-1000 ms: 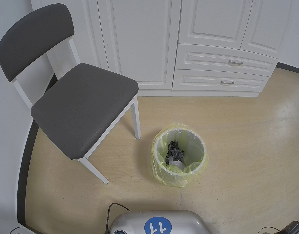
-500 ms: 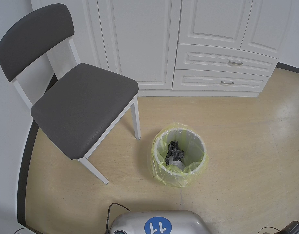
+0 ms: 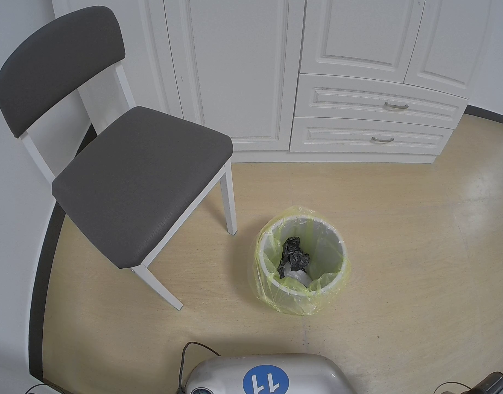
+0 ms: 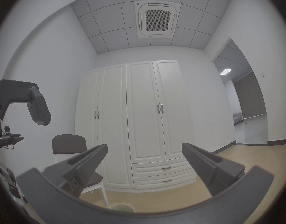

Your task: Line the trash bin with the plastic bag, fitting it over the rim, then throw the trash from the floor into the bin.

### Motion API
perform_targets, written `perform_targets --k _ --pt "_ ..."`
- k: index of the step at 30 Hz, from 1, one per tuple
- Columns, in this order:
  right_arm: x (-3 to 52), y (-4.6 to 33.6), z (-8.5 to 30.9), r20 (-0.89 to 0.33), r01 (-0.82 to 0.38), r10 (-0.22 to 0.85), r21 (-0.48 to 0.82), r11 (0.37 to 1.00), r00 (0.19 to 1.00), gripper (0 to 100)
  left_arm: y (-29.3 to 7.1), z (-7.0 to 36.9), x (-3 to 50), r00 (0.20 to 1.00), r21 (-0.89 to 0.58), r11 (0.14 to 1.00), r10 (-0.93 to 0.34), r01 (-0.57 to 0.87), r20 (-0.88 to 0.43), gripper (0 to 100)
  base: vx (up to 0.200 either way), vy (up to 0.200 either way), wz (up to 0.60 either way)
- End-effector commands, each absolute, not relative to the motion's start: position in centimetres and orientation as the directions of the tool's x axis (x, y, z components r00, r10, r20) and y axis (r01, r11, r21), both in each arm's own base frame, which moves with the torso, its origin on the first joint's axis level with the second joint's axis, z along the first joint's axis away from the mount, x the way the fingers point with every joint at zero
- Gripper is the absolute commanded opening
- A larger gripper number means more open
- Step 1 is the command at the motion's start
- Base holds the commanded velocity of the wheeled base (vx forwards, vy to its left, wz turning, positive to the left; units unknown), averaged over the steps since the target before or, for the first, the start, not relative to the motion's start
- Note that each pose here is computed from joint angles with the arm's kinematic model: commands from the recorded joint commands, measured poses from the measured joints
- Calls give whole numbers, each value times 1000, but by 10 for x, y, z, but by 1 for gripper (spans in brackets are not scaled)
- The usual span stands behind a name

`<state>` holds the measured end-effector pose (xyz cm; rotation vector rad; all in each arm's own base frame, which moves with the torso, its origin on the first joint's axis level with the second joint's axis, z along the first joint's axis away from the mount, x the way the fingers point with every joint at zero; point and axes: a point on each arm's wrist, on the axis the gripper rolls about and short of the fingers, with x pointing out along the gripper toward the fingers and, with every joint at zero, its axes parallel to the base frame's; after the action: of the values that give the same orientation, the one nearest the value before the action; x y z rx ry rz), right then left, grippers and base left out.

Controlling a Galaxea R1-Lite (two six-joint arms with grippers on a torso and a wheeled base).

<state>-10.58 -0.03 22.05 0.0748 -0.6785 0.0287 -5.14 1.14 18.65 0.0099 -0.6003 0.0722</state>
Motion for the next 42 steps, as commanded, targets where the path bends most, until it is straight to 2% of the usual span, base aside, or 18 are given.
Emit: perform_targets --k 1,22,31,38,42 --pt "-108 0 219 637 -52 2 59 997 771 100 12 186 -50 828 -11 998 58 -63 558 100 0 0 0" --pt "-107 0 218 636 -52 4 57 997 772 100 9 161 -36 875 -1 997 63 -71 481 100 0 0 0" --pt "-107 0 218 633 -52 4 57 997 774 100 9 165 -38 869 3 998 59 -70 492 100 0 0 0" --pt "-106 0 217 632 -52 4 57 997 775 100 9 169 -40 868 35 999 -5 -14 497 100 0 0 0" --pt "-106 0 217 631 -47 3 54 997 776 100 7 157 -34 887 41 999 -13 -7 462 100 0 0 0"
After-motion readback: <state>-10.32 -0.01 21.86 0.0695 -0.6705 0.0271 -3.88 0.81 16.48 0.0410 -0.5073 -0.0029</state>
